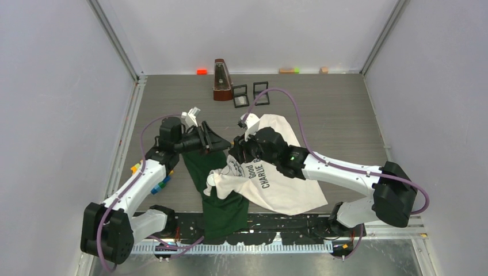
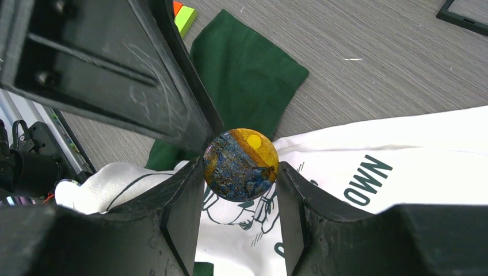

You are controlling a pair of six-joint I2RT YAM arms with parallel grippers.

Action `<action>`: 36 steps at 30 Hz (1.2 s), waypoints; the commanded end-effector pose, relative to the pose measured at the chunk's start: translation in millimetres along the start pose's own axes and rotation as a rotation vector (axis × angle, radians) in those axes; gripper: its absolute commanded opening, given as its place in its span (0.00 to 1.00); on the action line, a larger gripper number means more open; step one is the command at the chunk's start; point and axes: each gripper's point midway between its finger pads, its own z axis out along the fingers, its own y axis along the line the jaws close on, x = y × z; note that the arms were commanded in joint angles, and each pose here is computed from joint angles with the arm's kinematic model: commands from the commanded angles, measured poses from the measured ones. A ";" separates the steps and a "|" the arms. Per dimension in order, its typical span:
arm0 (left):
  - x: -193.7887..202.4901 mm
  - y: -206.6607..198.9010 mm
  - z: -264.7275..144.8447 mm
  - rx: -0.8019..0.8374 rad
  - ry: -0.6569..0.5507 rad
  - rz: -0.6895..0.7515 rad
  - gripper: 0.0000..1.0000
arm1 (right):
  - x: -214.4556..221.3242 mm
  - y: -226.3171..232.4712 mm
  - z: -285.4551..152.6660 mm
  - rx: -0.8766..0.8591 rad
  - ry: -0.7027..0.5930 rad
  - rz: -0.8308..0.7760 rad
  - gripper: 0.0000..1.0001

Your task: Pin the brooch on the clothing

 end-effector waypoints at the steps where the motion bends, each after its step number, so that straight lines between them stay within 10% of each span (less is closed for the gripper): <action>1: 5.2 -13.8 8.3 0.053 0.044 0.044 0.38 | -35.9 11.5 -8.7 -0.034 -0.100 -0.005 0.30; 17: 9.3 -10.0 14.9 0.046 0.056 0.042 0.03 | -38.2 12.3 -8.9 -0.034 -0.097 -0.005 0.30; 25: -10.0 -14.4 -4.2 -0.070 -0.058 0.250 0.00 | -43.2 4.7 -23.2 -0.002 -0.105 0.045 0.69; 36: -16.7 0.4 -16.6 -0.330 -0.143 0.708 0.00 | -66.0 -33.4 -47.0 0.056 -0.069 0.685 0.65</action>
